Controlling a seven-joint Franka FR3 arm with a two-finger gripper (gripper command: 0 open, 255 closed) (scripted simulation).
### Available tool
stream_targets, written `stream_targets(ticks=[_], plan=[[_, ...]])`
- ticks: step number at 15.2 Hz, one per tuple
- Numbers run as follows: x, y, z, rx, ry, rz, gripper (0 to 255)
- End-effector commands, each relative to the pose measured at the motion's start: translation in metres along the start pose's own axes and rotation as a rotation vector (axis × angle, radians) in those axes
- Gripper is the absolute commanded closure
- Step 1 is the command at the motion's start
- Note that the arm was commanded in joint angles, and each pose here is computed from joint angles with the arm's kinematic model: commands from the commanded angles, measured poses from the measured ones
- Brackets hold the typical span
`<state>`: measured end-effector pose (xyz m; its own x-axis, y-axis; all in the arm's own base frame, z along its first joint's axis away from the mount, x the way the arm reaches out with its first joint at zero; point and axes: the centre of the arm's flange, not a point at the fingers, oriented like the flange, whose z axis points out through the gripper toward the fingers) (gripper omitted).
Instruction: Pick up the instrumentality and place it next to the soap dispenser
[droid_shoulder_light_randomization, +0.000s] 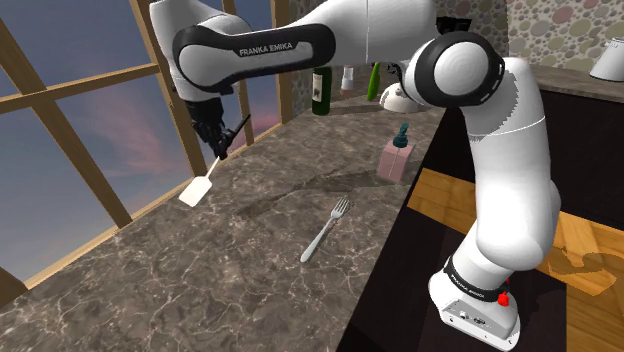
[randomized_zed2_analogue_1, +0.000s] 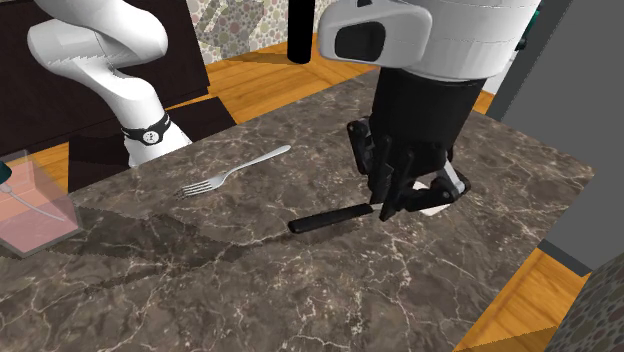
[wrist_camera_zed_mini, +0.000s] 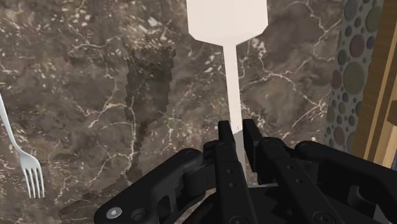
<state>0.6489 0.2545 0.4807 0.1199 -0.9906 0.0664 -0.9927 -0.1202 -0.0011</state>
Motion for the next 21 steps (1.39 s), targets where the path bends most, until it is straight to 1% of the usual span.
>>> stream_targets(ticks=[1, 21], plan=[[0.000, 0.001, -0.011, -0.001, 0.000, 0.000, 255], [0.007, 0.001, -0.116, -0.001, 0.000, 0.000, 255]])
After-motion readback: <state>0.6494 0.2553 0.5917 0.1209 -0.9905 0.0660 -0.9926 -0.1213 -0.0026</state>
